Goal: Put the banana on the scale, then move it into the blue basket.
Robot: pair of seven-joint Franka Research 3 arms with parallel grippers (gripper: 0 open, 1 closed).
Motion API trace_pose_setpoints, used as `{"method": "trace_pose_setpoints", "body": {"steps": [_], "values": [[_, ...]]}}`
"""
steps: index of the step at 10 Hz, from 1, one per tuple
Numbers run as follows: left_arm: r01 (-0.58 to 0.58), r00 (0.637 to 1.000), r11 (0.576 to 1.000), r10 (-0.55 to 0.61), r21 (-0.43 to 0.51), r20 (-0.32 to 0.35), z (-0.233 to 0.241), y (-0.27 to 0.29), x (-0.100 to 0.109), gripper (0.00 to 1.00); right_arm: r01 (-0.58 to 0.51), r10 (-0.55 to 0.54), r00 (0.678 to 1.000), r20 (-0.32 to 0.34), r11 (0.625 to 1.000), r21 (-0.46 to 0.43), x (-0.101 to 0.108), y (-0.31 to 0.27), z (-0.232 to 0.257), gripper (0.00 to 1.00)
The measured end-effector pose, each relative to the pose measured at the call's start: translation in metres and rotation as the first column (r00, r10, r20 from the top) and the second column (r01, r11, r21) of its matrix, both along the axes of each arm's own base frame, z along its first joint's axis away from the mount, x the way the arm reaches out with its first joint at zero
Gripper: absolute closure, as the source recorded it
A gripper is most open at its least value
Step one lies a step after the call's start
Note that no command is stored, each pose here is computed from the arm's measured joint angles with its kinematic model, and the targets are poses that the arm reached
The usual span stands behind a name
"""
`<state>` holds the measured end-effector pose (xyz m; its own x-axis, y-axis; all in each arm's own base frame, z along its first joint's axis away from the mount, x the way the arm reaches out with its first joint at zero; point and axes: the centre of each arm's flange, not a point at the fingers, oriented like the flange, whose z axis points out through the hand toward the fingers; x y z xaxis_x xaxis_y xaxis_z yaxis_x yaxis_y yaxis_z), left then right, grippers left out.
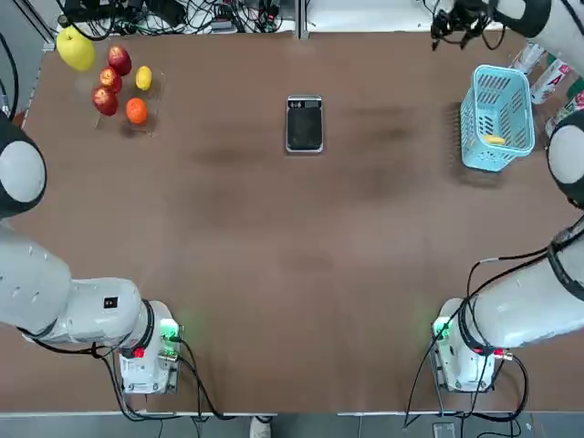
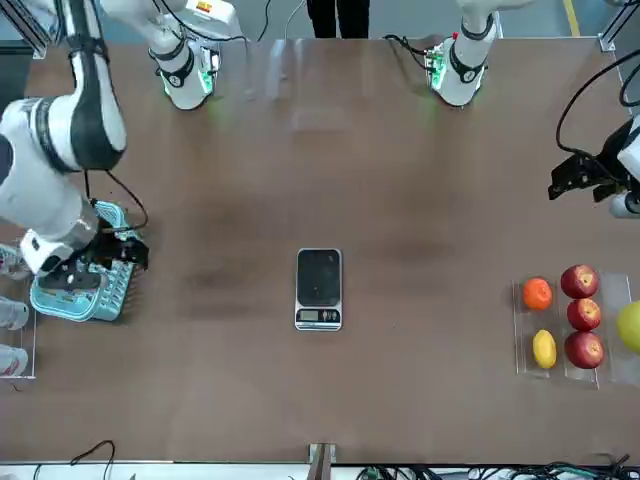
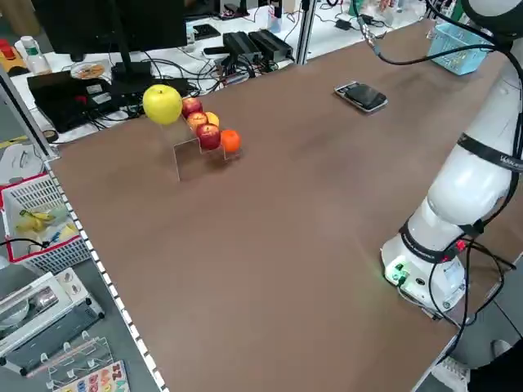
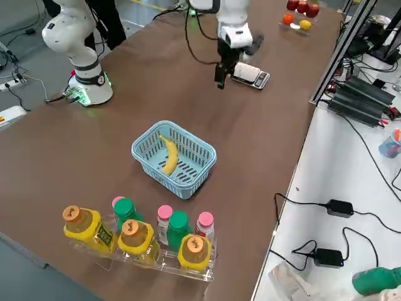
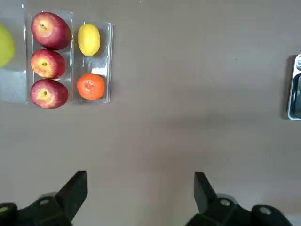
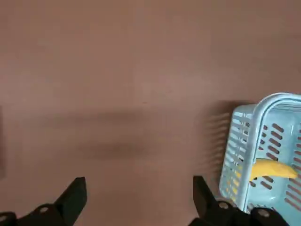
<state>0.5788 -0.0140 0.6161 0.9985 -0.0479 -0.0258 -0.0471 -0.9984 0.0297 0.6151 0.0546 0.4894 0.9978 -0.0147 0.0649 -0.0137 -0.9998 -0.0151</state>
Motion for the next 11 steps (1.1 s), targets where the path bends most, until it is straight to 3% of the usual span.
{"method": "trace_pose_setpoints", "body": {"steps": [3,5,11], "values": [[0.000,1.000,1.000,0.000,0.000,0.001,0.001,0.000,0.000,0.00,0.022,-0.022,1.000,0.011,1.000,0.023,-0.052,-0.024,0.126,0.00],[0.000,1.000,1.000,0.000,0.000,0.001,0.001,0.000,0.000,0.00,0.033,-0.033,0.999,0.011,0.999,0.024,-0.083,-0.038,0.180,0.00],[0.000,1.000,1.000,0.000,0.000,0.001,0.001,0.000,0.000,0.00,0.038,-0.038,0.998,-0.053,0.999,-0.003,-0.077,-0.044,0.157,0.00]]}}
